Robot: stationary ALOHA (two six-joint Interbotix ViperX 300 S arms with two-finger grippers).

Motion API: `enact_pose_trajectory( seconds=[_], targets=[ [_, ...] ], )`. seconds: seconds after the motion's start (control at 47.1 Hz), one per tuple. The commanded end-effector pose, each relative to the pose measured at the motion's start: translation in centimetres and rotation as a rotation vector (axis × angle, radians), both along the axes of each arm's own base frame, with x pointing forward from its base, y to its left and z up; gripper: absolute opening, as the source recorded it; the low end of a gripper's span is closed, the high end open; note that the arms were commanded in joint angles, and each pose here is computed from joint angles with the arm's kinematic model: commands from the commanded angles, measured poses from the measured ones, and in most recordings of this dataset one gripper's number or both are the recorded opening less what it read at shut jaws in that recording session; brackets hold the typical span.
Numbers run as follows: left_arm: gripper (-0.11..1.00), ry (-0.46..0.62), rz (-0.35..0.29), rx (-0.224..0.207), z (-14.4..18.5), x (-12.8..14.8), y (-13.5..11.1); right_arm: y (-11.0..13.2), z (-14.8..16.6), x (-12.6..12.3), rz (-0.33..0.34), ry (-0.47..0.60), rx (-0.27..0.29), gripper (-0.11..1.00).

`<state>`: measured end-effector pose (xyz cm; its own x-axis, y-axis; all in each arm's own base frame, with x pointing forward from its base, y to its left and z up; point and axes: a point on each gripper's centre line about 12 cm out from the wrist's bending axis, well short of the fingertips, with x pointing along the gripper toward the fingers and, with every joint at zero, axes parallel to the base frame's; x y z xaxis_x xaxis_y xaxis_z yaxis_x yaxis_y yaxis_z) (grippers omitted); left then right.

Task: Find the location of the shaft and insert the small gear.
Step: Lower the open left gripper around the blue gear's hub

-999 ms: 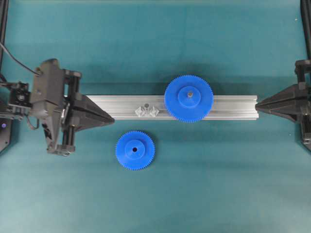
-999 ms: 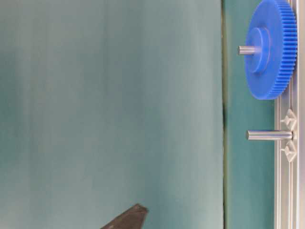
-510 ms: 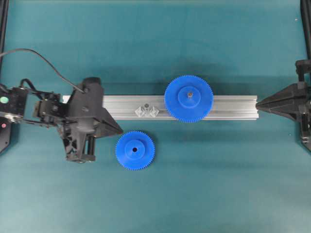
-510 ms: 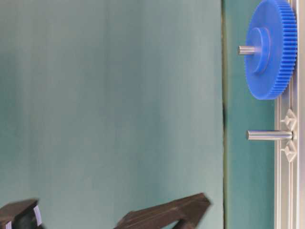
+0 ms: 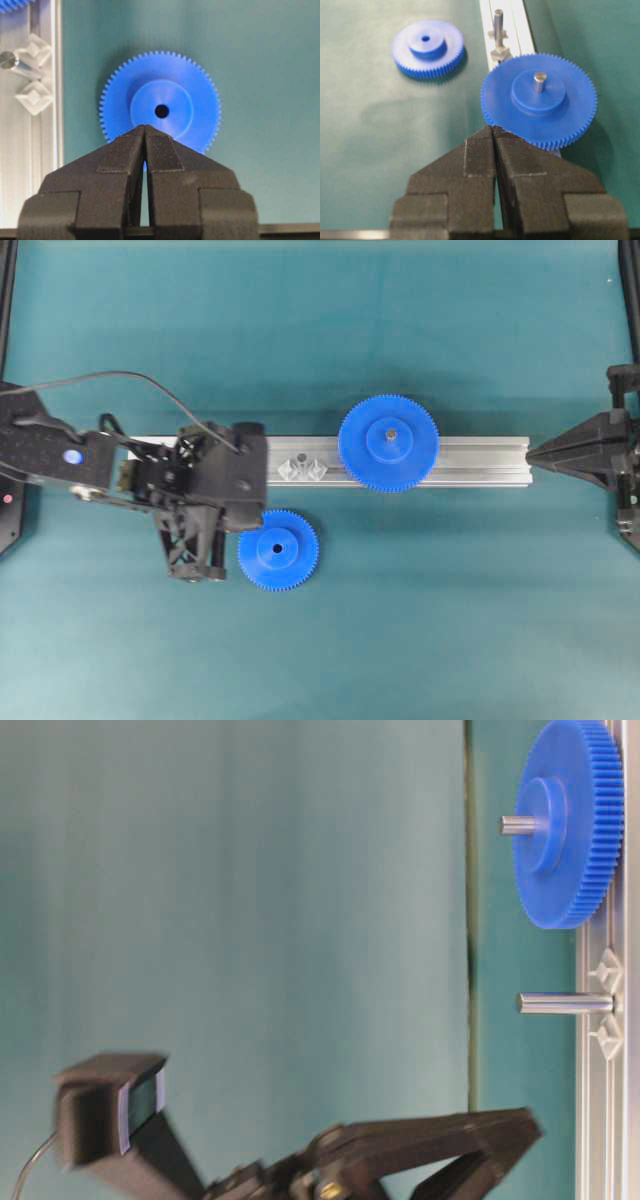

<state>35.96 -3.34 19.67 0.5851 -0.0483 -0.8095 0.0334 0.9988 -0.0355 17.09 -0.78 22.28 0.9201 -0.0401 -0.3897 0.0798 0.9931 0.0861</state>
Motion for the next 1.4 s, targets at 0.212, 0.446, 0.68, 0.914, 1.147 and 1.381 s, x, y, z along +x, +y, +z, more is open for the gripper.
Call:
enact_pose_trajectory(
  seconds=[0.212,0.446,0.68,0.914,1.147,1.381],
  targets=[
    [0.00,0.068,-0.024,0.012,-0.1,2.4,-1.1,-0.3,-0.1,0.1,-0.022,0.004,0.007,0.03],
    [0.00,0.129,-0.037,0.020,-1.4,3.8,-1.7,-0.5,-0.2,0.1,-0.031,0.006,0.007,0.03],
    [0.00,0.184,-0.041,0.027,-2.2,4.4,-2.0,-0.6,-0.5,0.0,-0.035,0.010,0.008,0.03],
    [0.00,0.240,-0.040,0.034,-2.7,4.9,-2.0,-0.7,-0.6,-0.1,-0.043,0.009,0.008,0.03],
    [0.00,0.245,-0.039,0.035,-2.7,5.4,-2.1,-0.7,-0.8,-0.1,-0.043,0.012,0.008,0.03],
    [0.00,0.251,-0.038,0.034,-2.8,5.4,-2.2,-0.7,-0.9,-0.2,-0.045,0.013,0.008,0.03]
  ],
)
